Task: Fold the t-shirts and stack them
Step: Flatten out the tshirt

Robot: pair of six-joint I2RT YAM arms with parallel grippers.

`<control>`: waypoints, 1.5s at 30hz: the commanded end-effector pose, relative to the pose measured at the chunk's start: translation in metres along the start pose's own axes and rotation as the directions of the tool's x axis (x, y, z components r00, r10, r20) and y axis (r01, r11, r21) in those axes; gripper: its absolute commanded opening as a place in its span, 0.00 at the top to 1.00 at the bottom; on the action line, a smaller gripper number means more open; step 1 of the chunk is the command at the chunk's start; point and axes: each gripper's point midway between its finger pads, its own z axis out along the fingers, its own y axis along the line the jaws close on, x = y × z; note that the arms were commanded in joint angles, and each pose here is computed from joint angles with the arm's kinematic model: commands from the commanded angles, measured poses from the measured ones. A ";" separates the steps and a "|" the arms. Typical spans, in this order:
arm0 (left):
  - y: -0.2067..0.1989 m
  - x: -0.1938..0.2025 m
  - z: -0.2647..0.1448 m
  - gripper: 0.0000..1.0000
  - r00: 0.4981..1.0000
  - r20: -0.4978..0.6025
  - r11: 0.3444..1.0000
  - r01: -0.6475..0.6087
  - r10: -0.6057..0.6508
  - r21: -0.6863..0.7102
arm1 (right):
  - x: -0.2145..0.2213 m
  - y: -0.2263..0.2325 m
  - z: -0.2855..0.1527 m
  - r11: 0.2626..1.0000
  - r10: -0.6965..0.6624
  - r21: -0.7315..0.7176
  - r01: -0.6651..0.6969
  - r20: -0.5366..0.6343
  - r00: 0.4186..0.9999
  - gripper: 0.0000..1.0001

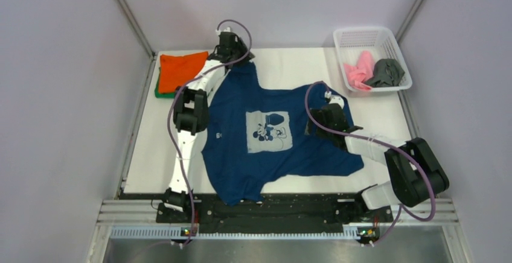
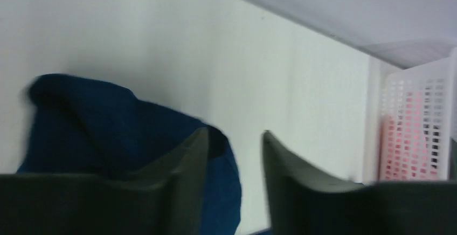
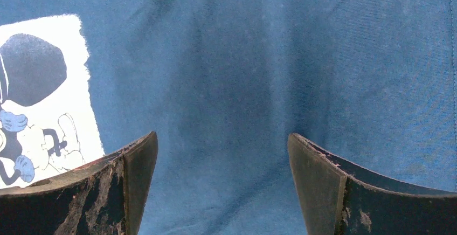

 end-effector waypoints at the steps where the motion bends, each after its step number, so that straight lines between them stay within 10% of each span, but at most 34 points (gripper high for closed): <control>1: -0.055 -0.018 -0.001 0.05 1.000 -0.020 0.981 0.011 -0.008 0.192 | -0.009 -0.003 0.000 1.000 -0.014 0.027 0.014 0.009 1.000 0.11; 11: -0.068 -0.044 -0.140 0.01 0.989 0.078 0.989 -0.131 0.126 0.063 | -0.023 0.005 -0.022 1.000 -0.016 -0.003 0.017 0.007 1.000 0.10; 22: 0.055 0.162 -0.255 0.01 0.963 -0.256 0.983 -0.120 0.082 -0.138 | 0.000 -0.003 -0.052 0.999 0.030 -0.043 -0.030 0.002 1.000 0.09; 35: 0.118 0.168 -0.201 0.01 0.946 -0.321 0.896 -0.170 0.032 -0.411 | -0.006 -0.014 -0.024 0.997 0.015 0.074 -0.014 -0.018 1.000 0.08; 45: 0.168 0.156 -0.163 0.01 0.921 -0.368 0.875 -0.073 -0.125 -0.479 | -0.118 0.040 -0.001 0.997 -0.070 0.026 0.067 0.123 0.990 0.07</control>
